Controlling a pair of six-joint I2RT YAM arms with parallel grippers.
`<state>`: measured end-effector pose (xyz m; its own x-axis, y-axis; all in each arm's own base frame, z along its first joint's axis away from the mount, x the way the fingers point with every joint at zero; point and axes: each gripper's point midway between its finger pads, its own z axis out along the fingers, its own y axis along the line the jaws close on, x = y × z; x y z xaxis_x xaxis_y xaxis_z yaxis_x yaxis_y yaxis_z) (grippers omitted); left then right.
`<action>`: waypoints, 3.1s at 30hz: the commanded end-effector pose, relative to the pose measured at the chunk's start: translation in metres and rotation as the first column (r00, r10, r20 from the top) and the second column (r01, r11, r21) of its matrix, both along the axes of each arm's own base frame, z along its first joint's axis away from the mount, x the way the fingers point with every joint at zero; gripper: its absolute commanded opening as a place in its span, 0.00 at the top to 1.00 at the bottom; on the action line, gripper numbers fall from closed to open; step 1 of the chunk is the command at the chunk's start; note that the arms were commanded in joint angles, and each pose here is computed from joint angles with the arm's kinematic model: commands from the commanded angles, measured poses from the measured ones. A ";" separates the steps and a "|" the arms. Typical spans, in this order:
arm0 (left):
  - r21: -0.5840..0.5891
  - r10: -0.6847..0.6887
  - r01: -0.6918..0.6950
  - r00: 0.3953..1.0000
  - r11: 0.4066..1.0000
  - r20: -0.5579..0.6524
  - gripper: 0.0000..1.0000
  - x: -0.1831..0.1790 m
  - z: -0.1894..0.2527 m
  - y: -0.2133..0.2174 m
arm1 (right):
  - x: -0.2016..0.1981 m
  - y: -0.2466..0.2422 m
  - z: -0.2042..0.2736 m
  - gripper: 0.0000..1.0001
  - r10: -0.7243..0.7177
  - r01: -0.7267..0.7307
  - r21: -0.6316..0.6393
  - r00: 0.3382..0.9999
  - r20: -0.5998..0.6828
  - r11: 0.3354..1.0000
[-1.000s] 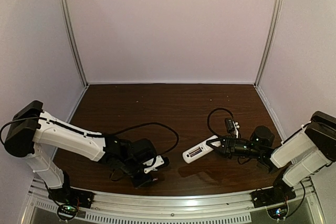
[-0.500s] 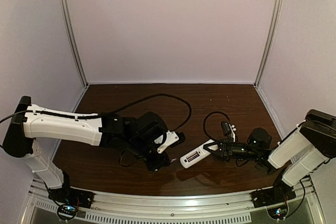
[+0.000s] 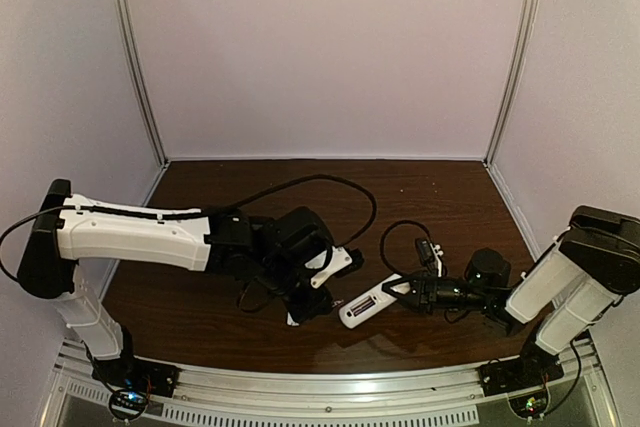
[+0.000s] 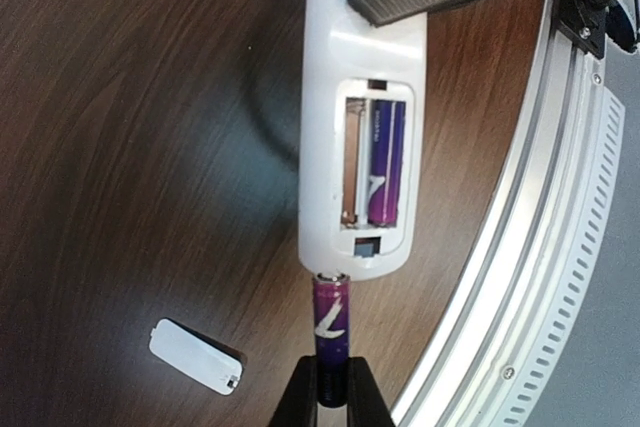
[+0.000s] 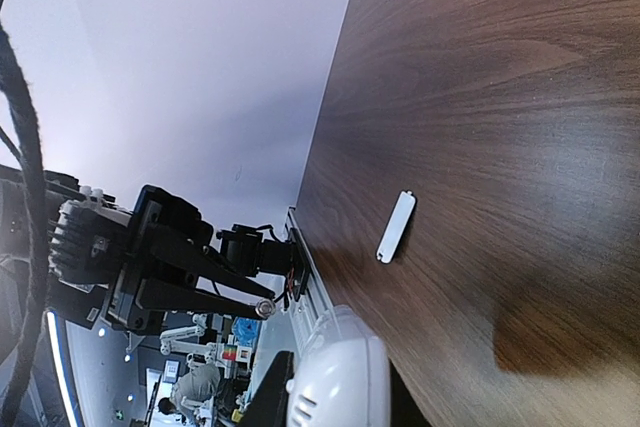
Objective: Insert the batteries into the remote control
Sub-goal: Place the battery in the battery compartment, then load the battery into the battery compartment.
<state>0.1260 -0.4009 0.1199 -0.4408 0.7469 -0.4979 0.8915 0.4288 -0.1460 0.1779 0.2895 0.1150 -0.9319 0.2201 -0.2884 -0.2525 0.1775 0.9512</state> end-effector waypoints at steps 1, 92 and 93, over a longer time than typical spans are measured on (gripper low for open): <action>-0.039 -0.025 0.024 0.999 0.999 -0.022 1.00 -0.004 0.006 -0.017 | 0.006 0.008 0.029 1.00 -0.024 0.015 0.091 0.996 0.089 0.996; -0.037 -0.645 0.839 0.445 0.543 0.621 0.61 -0.069 0.065 0.006 | -0.033 0.037 0.055 1.00 0.170 -0.174 0.171 0.985 0.037 0.970; -0.034 -0.645 0.841 0.438 0.539 0.626 0.63 -0.069 0.065 0.004 | -0.033 0.037 0.054 1.00 0.172 -0.176 0.169 0.984 0.037 0.970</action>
<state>0.0619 -0.3906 0.1796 0.5131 0.4733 -0.7160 0.8543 -0.3629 0.3722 0.1505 0.3214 0.1351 -0.9728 0.1171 -0.1998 -0.1915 0.0779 0.9784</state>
